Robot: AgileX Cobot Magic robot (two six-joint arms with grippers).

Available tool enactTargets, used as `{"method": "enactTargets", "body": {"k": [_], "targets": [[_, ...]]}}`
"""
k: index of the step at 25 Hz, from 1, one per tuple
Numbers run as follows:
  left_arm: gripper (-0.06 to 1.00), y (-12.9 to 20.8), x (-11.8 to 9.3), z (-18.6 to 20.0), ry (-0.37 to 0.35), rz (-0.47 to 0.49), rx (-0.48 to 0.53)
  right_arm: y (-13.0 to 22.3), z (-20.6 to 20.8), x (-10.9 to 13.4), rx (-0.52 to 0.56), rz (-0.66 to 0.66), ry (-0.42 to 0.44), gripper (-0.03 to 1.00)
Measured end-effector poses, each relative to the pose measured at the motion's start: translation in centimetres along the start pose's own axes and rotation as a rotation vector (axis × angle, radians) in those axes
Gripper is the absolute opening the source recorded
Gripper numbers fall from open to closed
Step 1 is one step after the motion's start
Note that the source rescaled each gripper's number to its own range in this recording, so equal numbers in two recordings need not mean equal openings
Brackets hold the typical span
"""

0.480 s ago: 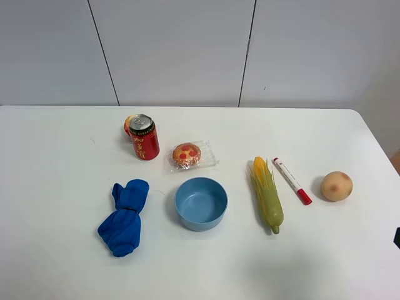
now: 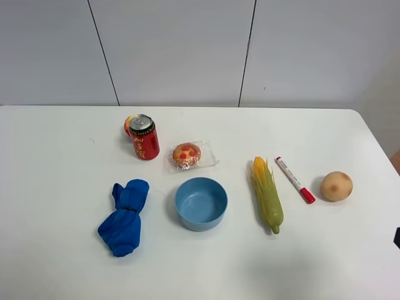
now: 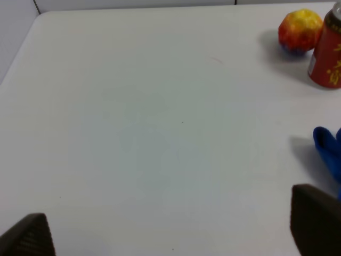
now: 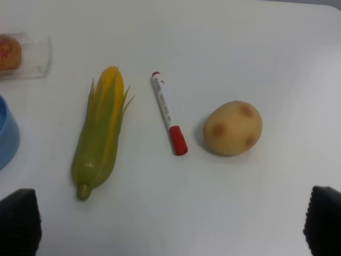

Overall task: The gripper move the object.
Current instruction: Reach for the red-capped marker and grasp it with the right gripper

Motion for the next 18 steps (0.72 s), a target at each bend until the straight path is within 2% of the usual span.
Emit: {"method": "enactTargets", "body": {"k": [18], "targets": [[1.00,0.00,0.00,0.00,0.000,0.000,0.000,0.00,0.00,-0.02,0.000,-0.001,0.001,1.00]]}}
Point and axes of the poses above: a point on each arm's last joint axis where the gripper is mounted, z pointing back along that axis away from the gripper, x along the wrist's bending axis when the last joint is at zero, y = z × x, the point moved 9 cm from there along -z, pointing out along that axis toward the gripper, and after that the axes turned 8 degrees about -z, right-handed, at the moved point
